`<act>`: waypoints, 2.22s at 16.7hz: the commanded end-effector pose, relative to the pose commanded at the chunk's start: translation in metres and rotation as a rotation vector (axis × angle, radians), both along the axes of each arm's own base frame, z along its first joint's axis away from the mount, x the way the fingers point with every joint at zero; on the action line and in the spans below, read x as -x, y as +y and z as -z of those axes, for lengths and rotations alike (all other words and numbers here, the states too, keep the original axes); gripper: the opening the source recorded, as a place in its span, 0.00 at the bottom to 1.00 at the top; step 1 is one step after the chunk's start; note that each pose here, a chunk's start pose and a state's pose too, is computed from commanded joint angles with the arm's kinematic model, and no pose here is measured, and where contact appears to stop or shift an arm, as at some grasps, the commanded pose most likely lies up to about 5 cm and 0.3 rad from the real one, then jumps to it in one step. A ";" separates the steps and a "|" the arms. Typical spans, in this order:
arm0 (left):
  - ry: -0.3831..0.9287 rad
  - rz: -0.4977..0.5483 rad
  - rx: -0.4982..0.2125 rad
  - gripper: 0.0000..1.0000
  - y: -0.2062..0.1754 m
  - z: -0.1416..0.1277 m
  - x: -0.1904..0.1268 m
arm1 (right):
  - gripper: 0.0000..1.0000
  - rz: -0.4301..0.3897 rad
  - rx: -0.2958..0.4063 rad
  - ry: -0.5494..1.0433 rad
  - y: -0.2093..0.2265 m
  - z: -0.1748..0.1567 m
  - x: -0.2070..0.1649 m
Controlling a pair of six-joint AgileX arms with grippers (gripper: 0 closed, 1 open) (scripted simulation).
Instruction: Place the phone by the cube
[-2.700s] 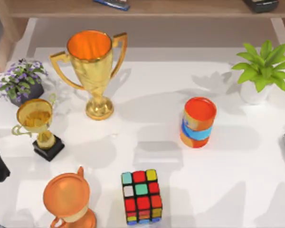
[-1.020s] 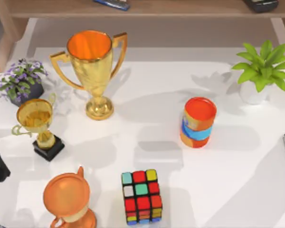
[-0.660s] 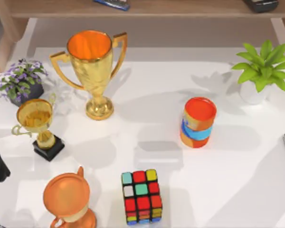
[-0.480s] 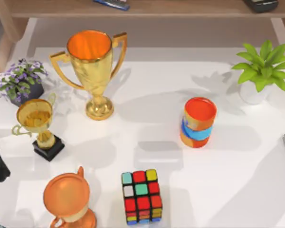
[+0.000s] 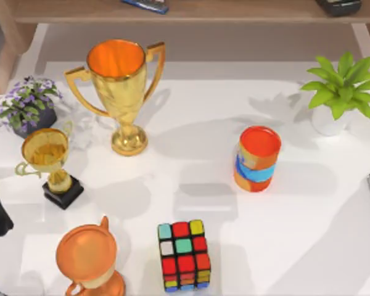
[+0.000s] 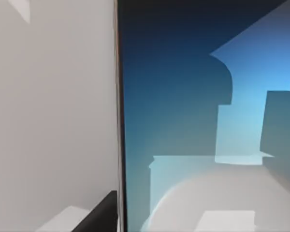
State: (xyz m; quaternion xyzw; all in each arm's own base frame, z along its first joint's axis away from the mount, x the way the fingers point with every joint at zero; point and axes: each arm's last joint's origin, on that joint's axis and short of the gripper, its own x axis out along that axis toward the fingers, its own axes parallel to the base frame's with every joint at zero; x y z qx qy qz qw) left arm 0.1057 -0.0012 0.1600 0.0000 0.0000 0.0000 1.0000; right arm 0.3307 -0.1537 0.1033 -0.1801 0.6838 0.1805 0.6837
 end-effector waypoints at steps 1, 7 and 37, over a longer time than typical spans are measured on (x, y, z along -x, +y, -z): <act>0.000 0.000 0.000 1.00 0.000 0.000 0.000 | 0.02 0.000 0.000 0.000 0.000 0.000 0.000; 0.000 0.000 0.000 1.00 0.000 0.000 0.000 | 0.00 0.000 0.000 0.000 0.000 0.000 0.000; 0.000 0.000 0.000 1.00 0.000 0.000 0.000 | 0.00 0.348 -0.052 -0.268 0.178 -0.152 -0.001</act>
